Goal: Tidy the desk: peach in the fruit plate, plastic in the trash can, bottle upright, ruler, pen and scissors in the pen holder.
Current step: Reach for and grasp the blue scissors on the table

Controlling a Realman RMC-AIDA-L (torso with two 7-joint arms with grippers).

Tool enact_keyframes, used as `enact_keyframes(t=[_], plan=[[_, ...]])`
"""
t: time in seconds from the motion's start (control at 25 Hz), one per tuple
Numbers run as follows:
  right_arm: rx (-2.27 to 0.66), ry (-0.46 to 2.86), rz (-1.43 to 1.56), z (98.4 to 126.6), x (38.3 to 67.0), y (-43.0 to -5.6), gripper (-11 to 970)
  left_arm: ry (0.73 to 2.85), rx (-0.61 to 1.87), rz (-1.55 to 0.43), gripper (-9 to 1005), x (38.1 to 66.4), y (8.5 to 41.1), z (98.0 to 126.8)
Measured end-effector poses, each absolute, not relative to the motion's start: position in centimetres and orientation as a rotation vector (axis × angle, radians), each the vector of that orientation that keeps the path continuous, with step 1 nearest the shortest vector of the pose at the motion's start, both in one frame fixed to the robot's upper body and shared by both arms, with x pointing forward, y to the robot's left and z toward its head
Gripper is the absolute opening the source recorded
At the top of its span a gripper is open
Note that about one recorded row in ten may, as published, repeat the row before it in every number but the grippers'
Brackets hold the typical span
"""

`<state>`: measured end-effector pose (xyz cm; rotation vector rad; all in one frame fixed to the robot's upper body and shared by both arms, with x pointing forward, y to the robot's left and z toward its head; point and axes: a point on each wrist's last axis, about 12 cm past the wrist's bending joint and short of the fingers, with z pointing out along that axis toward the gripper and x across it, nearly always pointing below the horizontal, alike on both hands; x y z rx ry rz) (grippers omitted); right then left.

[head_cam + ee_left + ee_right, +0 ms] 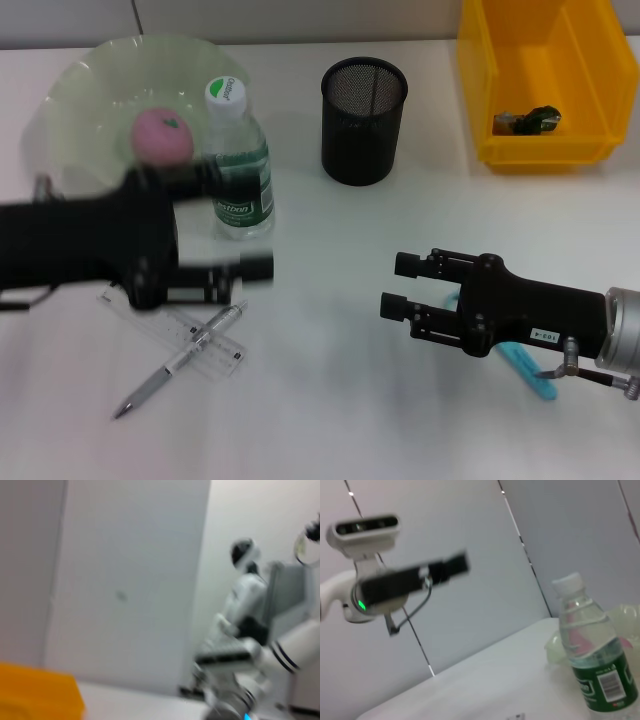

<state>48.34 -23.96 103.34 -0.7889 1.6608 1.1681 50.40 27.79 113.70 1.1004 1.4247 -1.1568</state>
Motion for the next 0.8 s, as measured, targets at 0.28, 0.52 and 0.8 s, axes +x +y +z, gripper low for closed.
enact_keyframes(t=[0.28,0.52,0.8], plan=[[-0.805,1.646,1.179,103.7,48.3,-24.1,624,1.646,1.188,-1.235,797,50.1,27.7,110.9],[-0.79,1.659,1.207,104.7,48.9,-24.7,623,1.662,1.17,-1.216,797,50.1,27.7,110.6],[-0.765,1.833,1.255,108.5,51.9,-26.1,621,1.682,1.135,-1.197,797,50.2,27.7,110.1]])
